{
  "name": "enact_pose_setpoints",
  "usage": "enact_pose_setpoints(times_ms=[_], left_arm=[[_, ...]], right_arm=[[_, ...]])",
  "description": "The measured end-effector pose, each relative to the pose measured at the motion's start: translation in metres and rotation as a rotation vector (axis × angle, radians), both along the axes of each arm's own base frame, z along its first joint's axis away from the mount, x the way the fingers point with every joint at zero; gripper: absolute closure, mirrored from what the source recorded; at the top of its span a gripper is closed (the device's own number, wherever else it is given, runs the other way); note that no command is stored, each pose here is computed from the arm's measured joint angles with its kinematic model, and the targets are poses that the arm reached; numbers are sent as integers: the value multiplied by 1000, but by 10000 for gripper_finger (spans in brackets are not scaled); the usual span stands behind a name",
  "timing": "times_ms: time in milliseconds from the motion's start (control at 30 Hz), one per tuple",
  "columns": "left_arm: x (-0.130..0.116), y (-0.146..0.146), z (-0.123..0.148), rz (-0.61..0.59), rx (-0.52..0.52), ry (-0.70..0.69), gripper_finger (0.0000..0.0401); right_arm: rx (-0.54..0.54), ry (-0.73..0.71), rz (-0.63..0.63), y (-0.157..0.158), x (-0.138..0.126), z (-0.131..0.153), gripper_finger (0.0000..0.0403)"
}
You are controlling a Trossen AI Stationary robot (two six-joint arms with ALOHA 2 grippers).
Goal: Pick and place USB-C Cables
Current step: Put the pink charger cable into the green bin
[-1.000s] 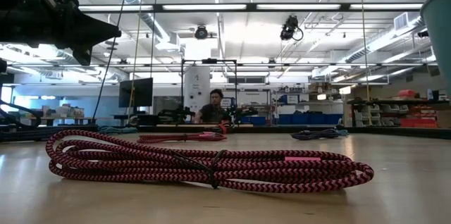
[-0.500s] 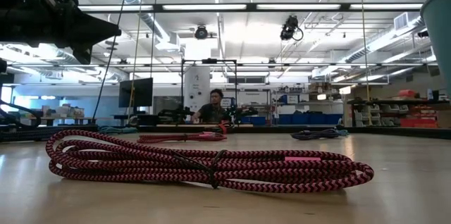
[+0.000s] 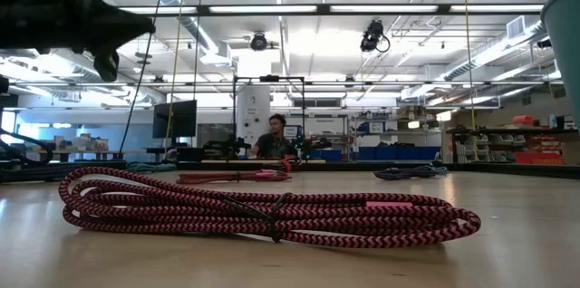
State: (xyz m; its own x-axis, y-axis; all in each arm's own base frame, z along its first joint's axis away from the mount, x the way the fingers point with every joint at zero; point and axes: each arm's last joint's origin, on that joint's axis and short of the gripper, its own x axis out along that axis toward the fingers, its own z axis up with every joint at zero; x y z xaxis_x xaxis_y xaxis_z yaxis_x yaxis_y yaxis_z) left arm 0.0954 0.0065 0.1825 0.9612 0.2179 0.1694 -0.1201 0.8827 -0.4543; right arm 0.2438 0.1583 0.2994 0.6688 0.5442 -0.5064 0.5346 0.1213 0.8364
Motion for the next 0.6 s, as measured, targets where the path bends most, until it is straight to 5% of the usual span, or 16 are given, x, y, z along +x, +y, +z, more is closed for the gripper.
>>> enact_pose_setpoints(times_ms=[167, 333, 600], left_arm=[[-1, 0, 7, -9, -75, -87, 372], [-2, 0, 9, -23, -140, -126, 371], [-2, 0, 8, -38, -199, -133, 367]], right_arm=[[-37, -258, -66, -47, 31, 18, 257], [-133, -258, -64, -114, 65, -4, 257], [-587, -491, 206, -176, 132, -50, 257]])
